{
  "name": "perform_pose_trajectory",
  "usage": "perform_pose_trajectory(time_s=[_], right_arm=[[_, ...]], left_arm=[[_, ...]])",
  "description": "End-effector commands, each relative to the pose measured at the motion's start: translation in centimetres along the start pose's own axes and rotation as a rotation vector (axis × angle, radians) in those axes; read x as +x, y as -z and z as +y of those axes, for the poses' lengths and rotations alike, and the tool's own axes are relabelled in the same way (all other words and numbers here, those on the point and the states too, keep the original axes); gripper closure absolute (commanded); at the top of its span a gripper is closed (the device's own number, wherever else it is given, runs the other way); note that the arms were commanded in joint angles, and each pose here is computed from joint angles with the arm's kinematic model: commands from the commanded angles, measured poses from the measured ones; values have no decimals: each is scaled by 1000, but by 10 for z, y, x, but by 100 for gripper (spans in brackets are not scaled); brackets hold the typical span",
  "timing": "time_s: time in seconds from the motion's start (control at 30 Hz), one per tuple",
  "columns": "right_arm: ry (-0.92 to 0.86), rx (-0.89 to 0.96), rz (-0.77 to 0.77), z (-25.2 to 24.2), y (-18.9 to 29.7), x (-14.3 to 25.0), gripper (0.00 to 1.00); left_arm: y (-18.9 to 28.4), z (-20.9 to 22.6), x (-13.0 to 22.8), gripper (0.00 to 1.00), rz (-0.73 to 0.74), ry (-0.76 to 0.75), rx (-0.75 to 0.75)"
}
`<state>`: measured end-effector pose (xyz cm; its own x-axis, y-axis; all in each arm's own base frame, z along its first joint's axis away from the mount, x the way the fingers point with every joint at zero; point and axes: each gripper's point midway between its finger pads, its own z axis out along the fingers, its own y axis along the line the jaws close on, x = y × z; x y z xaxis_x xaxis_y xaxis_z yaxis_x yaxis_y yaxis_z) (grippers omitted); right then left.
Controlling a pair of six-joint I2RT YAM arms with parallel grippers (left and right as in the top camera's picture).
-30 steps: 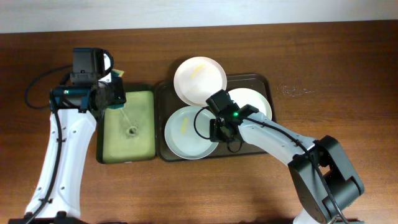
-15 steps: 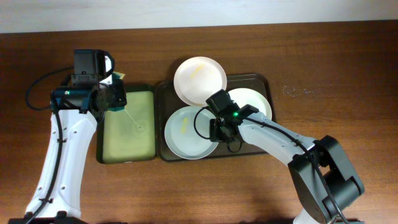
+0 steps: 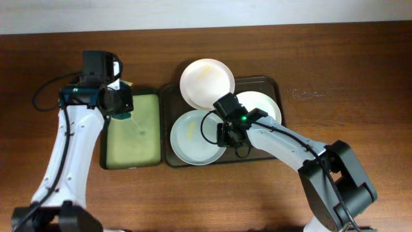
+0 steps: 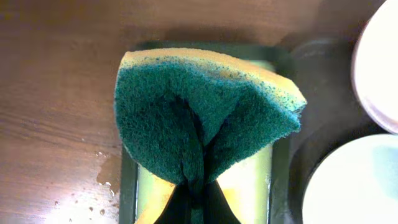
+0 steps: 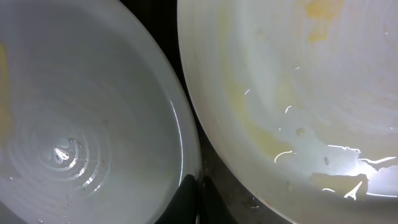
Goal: Clean dirty plates on tray and stack at the side
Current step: 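Lift the sponge with the left gripper out of the yellow tray, then scrub the pale plate held by the right gripper with the sponge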
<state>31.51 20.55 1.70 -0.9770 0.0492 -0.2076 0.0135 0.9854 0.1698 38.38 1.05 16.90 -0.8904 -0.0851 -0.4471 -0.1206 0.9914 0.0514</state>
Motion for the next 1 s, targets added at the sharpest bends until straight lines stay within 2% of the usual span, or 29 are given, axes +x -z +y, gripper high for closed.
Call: perform_pose_trajectory(time_s=[0.0, 0.07, 0.13, 0.2, 0.27, 0.3, 0.4, 0.53, 0.97], right_arm=[[3, 25, 10, -3, -6, 5, 96], [3, 25, 10, -3, -6, 5, 96], [2, 25, 10, -3, -6, 5, 96], [3, 24, 10, -3, -6, 5, 96], [3, 25, 10, -3, -6, 5, 96], [2, 25, 10, -3, -6, 5, 96], [2, 24, 10, -3, -6, 5, 96], [4, 16, 20, -2, -6, 7, 96], [11, 10, 23, -1, -6, 7, 96]], left_arm=[[-37, -2, 20, 100, 126, -6, -20], [-57, -20, 38, 100, 225, -24, 72], [-57, -26, 42, 100, 255, -22, 107], [-41, -50, 29, 100, 241, -32, 251], [-10, -91, 16, 100, 215, -106, 452], [-6, -107, 19, 100, 216, -136, 483], [-13, -160, 36, 100, 248, -227, 499], [-40, -196, 52, 100, 298, -262, 515], [-113, -178, 97, 100, 427, -255, 319]])
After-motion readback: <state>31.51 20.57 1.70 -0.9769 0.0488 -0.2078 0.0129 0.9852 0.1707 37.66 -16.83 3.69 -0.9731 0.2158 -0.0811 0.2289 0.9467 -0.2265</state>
